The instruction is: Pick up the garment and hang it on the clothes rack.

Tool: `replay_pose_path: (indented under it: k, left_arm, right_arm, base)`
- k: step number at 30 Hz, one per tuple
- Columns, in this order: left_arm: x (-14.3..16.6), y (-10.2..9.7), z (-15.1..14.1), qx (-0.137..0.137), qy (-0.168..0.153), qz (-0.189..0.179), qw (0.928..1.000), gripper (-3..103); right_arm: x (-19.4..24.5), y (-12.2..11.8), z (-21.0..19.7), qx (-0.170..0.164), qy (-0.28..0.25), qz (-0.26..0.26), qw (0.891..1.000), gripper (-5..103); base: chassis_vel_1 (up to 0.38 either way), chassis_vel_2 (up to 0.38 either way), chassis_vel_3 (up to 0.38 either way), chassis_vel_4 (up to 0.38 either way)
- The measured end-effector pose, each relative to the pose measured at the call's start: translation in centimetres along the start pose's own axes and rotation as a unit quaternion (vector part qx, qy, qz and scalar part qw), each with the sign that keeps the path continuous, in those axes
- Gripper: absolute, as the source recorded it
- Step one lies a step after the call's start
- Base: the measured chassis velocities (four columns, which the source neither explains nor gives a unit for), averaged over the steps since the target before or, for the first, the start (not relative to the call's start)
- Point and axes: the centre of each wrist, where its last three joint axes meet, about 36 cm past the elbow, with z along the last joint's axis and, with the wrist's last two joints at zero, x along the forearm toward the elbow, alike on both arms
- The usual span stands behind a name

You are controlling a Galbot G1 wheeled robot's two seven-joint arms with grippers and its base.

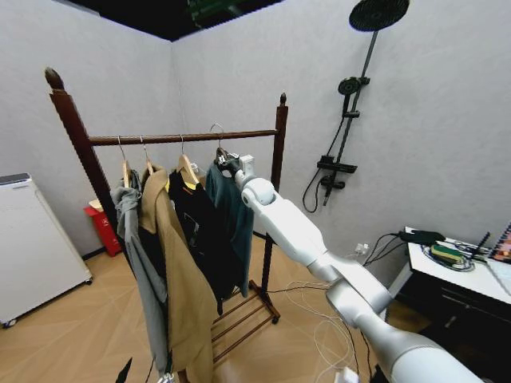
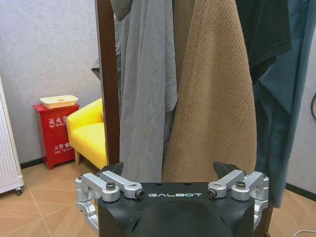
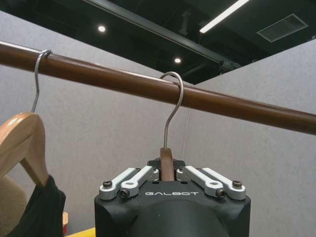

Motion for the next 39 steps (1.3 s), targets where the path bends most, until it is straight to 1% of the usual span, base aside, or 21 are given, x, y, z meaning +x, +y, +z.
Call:
replay_pose_path:
  k: [7,13,16,18,19,20,21,22,23,24,25,26,27,28,29,30,32,33,35,36,39]
  left_arm:
    - [0.0,0.0,0.0,0.000,0.000,0.000,1.0000,100]
    - [0.0,0.0,0.0,0.000,0.000,0.000,1.0000,100]
    - [0.0,0.0,0.0,0.000,0.000,0.000,1.0000,100]
    - [0.0,0.0,0.0,0.000,0.000,0.000,1.0000,100]
    - [0.0,0.0,0.0,0.000,0.000,0.000,1.0000,100]
    - [0.0,0.0,0.0,0.000,0.000,0.000,1.0000,100]
    - [0.0,0.0,0.0,0.000,0.000,0.000,1.0000,100]
    - [0.0,0.0,0.0,0.000,0.000,0.000,1.0000,100]
    - [0.0,0.0,0.0,0.000,0.000,0.000,1.0000,100]
    - [0.0,0.0,0.0,0.000,0.000,0.000,1.0000,100]
    - [0.0,0.0,0.0,0.000,0.000,0.000,1.0000,100]
    - [0.0,0.0,0.0,0.000,0.000,0.000,1.0000,100]
    - [0.0,0.0,0.0,0.000,0.000,0.000,1.0000,100]
    - [0.0,0.0,0.0,0.000,0.000,0.000,1.0000,100]
    - [0.0,0.0,0.0,0.000,0.000,0.000,1.0000,100]
    - [0.0,0.0,0.0,0.000,0.000,0.000,1.0000,100]
    - [0.0,0.0,0.0,0.000,0.000,0.000,1.0000,100]
    - [0.0,0.0,0.0,0.000,0.000,0.000,1.0000,100]
    - [0.0,0.0,0.0,0.000,0.000,0.000,1.0000,100]
    - [0.0,0.0,0.0,0.000,0.000,0.000,1.0000,100]
    - [0.0,0.0,0.0,0.000,0.000,0.000,1.0000,100]
  right_arm:
    - [0.9,1.0,0.2,-0.008,0.004,-0.009,1.000,8]
    - [5.3,-1.2,-1.7,-0.001,-0.044,-0.010,0.999,33]
    - [7.1,-2.1,-1.7,-0.003,-0.049,-0.001,0.999,39]
    - [11.4,-4.4,-1.9,-0.005,-0.060,0.018,0.998,50]
    - [11.4,-4.4,-1.9,-0.005,-0.060,0.018,0.998,50]
    - [14.7,-6.3,-2.3,0.001,-0.059,0.038,0.997,61]
    - [17.2,-7.4,-2.8,0.001,-0.060,0.052,0.997,61]
    - [20.1,-8.2,-3.3,-0.001,-0.061,0.067,0.996,66]
    - [20.1,-8.2,-3.3,-0.001,-0.061,0.067,0.996,66]
    - [23.7,-8.7,-3.2,-0.006,-0.055,0.084,0.995,72]
    - [23.7,-8.7,-3.2,-0.006,-0.055,0.084,0.995,72]
    - [29.1,-8.6,-2.6,-0.010,-0.046,0.105,0.993,83]
    - [30.8,-8.5,-2.7,-0.009,-0.048,0.112,0.993,88]
    - [30.8,-8.5,-2.7,-0.009,-0.048,0.112,0.993,88]
    - [34.4,-8.0,-2.4,-0.010,-0.040,0.124,0.991,93]
    - [34.4,-8.0,-2.4,-0.010,-0.040,0.124,0.991,93]
    - [40.1,-7.1,-0.9,-0.015,-0.014,0.164,0.986,99]
    - [40.1,-7.1,-0.9,-0.015,-0.014,0.164,0.986,99]
    - [45.1,-6.2,0.4,-0.009,0.013,0.206,0.978,100]
    - [45.1,-6.2,0.4,-0.009,0.013,0.206,0.978,100]
    - [50.4,-4.0,2.0,-0.012,0.050,0.249,0.967,100]
  base:
    - [0.000,0.000,0.000,0.000]
    - [0.000,0.000,0.000,0.000]
    - [0.000,0.000,0.000,0.000]
    - [0.000,0.000,0.000,0.000]
    - [0.000,0.000,0.000,0.000]
    - [0.000,0.000,0.000,0.000]
    - [0.000,0.000,0.000,0.000]
    - [0.000,0.000,0.000,0.000]
    - [0.000,0.000,0.000,0.000]
    - [0.000,0.000,0.000,0.000]
    - [0.000,0.000,0.000,0.000]
    - [0.000,0.000,0.000,0.000]
    - [0.000,0.000,0.000,0.000]
    - [0.000,0.000,0.000,0.000]
    - [0.000,0.000,0.000,0.000]
    - [0.000,0.000,0.000,0.000]
    - [0.000,0.000,0.000,0.000]
    - [0.000,0.000,0.000,0.000]
    - [0.000,0.000,0.000,0.000]
    - [0.000,0.000,0.000,0.000]
    - [0.000,0.000,0.000,0.000]
